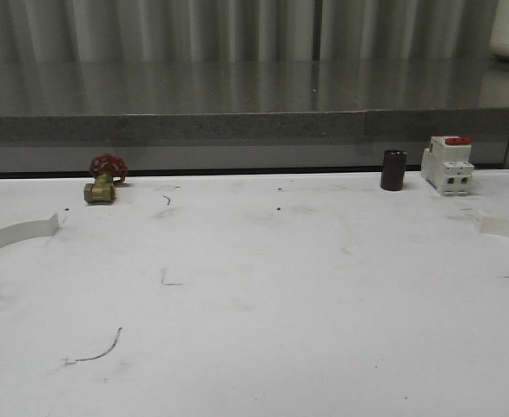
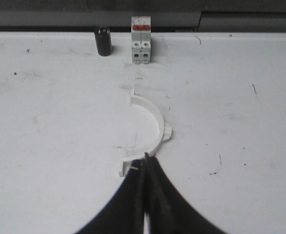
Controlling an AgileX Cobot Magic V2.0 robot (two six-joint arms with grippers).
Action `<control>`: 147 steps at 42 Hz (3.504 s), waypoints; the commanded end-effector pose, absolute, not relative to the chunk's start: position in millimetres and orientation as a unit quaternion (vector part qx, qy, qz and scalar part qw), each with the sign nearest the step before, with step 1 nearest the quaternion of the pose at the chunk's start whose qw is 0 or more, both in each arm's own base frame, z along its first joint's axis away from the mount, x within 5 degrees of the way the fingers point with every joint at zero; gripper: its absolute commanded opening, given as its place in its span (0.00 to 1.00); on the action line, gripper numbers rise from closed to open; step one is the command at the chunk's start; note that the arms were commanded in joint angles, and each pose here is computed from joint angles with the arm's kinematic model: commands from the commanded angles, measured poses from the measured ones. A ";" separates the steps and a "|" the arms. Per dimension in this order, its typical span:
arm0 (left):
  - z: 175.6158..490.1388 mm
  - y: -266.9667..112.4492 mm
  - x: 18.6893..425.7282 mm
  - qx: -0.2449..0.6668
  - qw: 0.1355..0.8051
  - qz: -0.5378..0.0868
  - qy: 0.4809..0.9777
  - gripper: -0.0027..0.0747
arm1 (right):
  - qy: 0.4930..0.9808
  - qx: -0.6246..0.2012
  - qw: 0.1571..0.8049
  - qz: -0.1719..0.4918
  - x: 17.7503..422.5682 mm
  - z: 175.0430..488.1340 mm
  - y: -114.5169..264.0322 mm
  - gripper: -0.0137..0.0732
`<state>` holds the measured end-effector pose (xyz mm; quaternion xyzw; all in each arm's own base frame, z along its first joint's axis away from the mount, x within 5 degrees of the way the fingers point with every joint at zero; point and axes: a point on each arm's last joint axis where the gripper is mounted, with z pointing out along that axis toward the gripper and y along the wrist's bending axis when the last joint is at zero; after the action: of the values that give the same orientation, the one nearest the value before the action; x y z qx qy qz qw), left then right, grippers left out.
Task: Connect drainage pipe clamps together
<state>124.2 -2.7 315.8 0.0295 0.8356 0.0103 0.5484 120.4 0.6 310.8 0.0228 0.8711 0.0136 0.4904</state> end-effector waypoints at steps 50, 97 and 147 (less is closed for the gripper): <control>236.8 -11.7 327.4 0.032 0.237 0.005 0.971 0.61 | 0.865 0.017 0.502 0.008 128.7 318.2 0.2 0.70; 193.8 -30.5 371.5 0.022 0.186 -0.029 0.982 0.17 | 0.865 0.017 0.502 0.008 128.7 318.2 0.2 0.70; 203.9 -309.6 360.6 0.052 0.167 -0.114 0.978 0.17 | 0.865 0.017 0.502 0.008 128.7 318.2 0.2 0.70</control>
<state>360.9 -305.9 169.7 0.0634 0.9857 -0.0825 0.1325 124.7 0.7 304.7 0.0227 0.8856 0.0122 0.4638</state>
